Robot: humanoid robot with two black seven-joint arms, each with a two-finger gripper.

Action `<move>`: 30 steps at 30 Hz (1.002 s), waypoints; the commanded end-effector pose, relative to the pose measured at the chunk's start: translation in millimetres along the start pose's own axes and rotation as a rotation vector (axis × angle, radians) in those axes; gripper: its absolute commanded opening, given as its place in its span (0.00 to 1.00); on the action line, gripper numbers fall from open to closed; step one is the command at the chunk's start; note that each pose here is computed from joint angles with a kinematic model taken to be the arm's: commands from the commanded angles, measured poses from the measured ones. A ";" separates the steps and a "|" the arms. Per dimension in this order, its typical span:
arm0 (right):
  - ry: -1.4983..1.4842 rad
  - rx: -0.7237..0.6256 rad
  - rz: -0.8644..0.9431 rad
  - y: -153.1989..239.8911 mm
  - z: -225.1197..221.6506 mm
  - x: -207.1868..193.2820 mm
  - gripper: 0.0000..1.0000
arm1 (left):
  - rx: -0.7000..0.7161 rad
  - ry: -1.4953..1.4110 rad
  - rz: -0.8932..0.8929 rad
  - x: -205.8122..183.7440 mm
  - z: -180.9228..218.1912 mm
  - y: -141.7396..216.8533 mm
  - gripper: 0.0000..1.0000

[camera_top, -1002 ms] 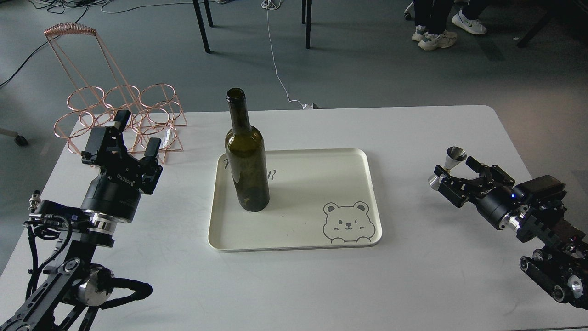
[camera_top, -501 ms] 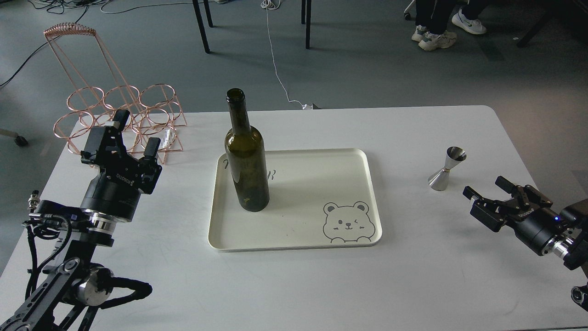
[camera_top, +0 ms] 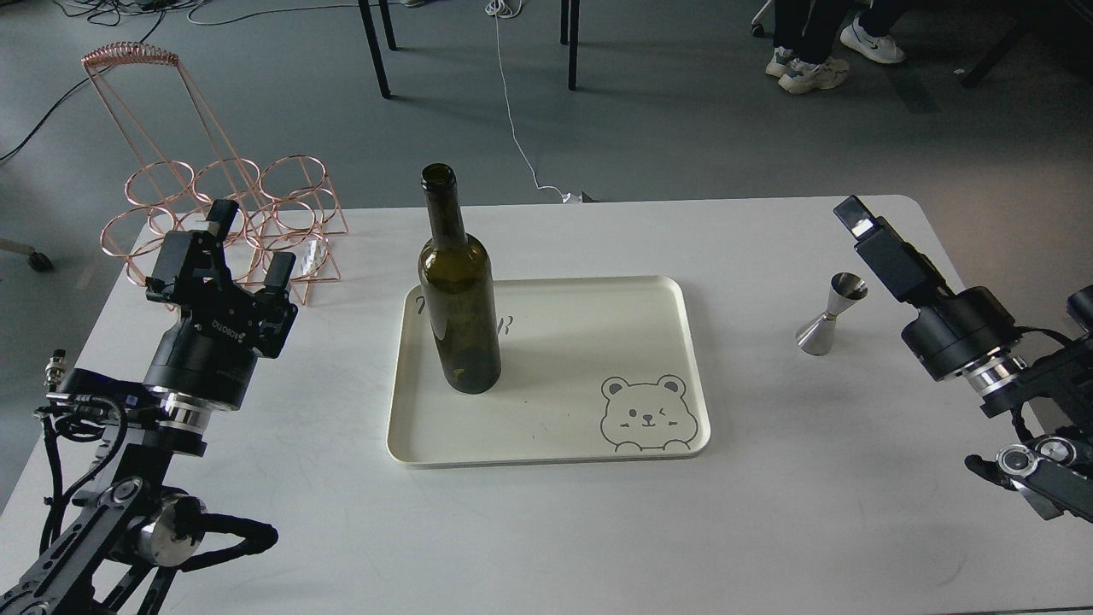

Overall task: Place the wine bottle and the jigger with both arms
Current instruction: 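Set the jigger down beside the tray and open the right gripper, then reach the left gripper to the neck of the green wine bottle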

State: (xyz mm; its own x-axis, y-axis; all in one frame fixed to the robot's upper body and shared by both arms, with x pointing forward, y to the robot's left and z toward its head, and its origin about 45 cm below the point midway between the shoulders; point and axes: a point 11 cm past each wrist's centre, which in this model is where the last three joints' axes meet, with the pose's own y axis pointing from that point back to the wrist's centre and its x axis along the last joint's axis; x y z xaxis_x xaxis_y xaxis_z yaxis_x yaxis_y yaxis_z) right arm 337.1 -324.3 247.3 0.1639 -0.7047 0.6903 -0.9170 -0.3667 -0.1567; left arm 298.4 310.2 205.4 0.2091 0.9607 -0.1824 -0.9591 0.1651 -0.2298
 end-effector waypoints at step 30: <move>-0.987 -0.088 -0.133 -35.8 14.0 -100.4 0.99 | -0.121 -1.170 -0.646 -40.1 74.9 -13.6 0.98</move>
State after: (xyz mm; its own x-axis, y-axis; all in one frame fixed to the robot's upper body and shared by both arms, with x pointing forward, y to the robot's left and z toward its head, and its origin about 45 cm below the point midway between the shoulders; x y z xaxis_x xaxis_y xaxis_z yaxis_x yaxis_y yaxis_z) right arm 357.9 -249.1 172.9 0.4611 -0.8640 -0.2020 -0.8851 -0.4639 -0.0362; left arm 285.1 288.5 281.7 0.3054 0.4916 0.8155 -0.7433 0.6584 -0.1185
